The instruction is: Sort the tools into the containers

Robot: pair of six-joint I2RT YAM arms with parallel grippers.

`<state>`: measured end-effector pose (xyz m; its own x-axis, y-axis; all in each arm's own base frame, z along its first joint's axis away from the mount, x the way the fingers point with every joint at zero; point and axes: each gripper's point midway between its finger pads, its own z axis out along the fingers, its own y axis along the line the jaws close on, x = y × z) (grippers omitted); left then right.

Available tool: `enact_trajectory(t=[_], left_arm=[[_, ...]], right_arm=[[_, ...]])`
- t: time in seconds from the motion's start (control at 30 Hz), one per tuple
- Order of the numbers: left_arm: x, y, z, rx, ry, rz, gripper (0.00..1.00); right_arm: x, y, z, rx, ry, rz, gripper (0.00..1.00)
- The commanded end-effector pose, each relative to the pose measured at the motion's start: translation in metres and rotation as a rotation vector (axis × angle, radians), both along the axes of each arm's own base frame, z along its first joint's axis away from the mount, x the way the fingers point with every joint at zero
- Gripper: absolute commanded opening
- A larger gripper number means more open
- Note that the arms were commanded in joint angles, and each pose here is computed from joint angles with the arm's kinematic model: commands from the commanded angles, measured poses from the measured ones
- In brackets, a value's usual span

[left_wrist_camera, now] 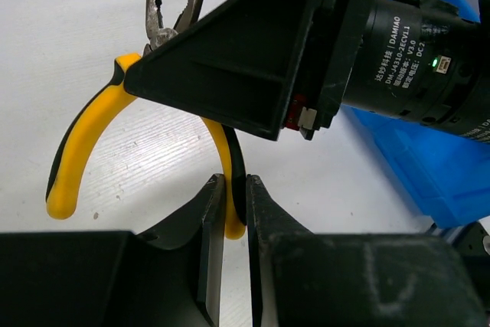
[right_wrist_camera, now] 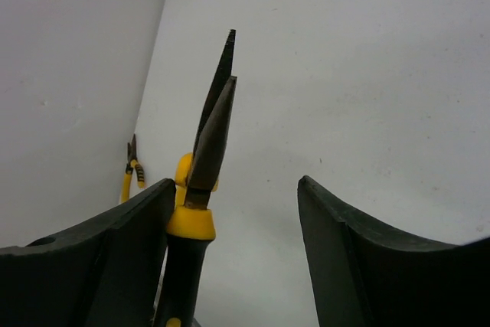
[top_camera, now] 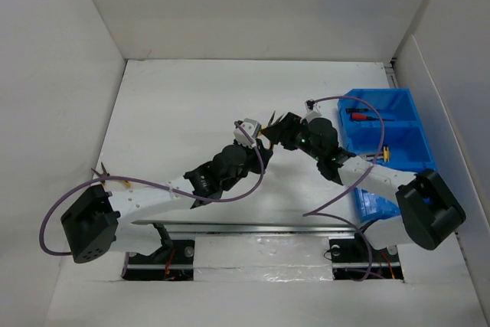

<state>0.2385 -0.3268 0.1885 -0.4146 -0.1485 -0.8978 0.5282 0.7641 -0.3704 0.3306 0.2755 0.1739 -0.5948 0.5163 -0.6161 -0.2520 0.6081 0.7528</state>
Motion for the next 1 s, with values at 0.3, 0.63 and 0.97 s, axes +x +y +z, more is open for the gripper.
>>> enact_trajectory(t=[0.3, 0.63, 0.97], left_arm=[[0.007, -0.016, 0.054, -0.135, -0.111, -0.006, 0.0], [-0.003, -0.008, 0.069, -0.136, -0.068, -0.017, 0.99], [-0.012, 0.042, 0.053, -0.2, -0.042, 0.112, 0.99]], right_arm=[[0.01, 0.014, 0.045, 0.147, -0.125, 0.0, 0.0], [0.002, -0.053, 0.075, 0.123, -0.145, -0.191, 0.0], [-0.072, -0.242, 0.069, -0.074, -0.041, -0.805, 0.0]])
